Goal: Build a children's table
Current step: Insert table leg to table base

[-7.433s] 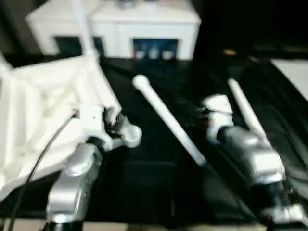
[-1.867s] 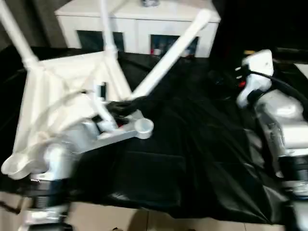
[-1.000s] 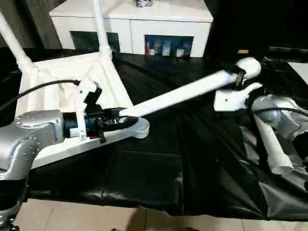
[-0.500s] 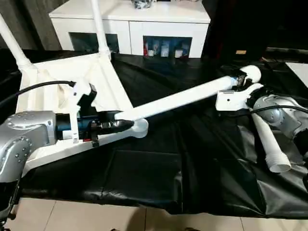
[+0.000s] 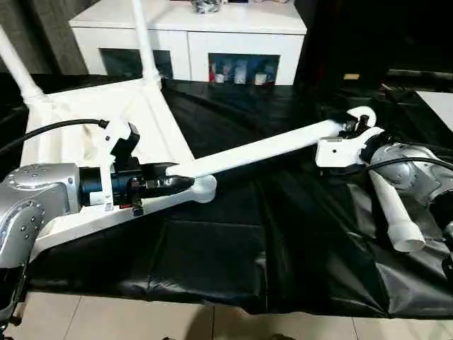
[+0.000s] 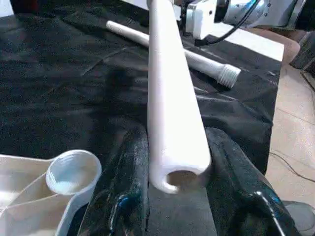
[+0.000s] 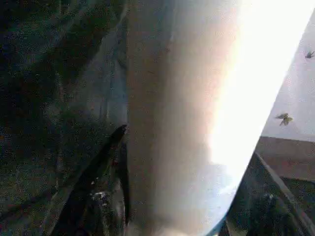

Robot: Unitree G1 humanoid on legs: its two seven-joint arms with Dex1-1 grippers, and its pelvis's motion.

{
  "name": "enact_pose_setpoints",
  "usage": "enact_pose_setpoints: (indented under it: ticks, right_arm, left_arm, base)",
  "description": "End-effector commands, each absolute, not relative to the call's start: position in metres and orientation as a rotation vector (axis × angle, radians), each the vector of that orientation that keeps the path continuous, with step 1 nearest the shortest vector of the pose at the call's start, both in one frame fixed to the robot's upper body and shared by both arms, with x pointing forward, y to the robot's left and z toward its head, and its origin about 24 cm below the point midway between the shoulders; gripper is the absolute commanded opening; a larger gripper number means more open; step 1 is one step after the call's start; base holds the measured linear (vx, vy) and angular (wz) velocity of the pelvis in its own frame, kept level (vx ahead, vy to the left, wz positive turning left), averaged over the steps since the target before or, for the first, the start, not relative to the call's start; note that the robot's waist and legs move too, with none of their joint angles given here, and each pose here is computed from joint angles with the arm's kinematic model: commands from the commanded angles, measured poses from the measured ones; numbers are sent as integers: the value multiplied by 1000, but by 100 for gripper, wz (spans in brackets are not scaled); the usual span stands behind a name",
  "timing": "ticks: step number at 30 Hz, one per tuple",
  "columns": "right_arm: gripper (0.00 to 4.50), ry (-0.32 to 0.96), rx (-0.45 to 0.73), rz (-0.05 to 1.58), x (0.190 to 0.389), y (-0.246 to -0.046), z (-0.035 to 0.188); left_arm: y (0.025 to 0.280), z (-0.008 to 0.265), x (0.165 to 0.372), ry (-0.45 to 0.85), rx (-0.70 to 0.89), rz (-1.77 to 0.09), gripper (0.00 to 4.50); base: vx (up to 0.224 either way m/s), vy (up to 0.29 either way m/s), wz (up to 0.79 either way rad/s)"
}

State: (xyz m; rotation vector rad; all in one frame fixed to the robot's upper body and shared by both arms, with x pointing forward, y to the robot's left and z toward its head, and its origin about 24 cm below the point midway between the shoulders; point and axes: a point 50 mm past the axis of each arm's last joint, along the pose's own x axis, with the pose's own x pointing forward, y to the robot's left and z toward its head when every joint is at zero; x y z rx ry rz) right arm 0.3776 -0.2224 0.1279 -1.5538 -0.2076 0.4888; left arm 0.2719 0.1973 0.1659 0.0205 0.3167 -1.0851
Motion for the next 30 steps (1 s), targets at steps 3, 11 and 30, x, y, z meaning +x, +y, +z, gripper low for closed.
enact_pose_setpoints:
  ticks: [3, 11, 30]
  right_arm:
    - [187, -194, -1522, 478, 379, -224, 131]
    - [185, -154, -1412, 432, 379, -229, 128]
    - [184, 185, 101, 941, 376, -132, 118]
  left_arm:
    - [232, 182, 298, 196, 22, -749, 204]
    - [298, 209, 303, -148, -54, -406, 259]
    - [219, 149, 319, 9, -103, -558, 259]
  base:
    - [0, 0, 0]
    - [0, 0, 0]
    - [0, 0, 0]
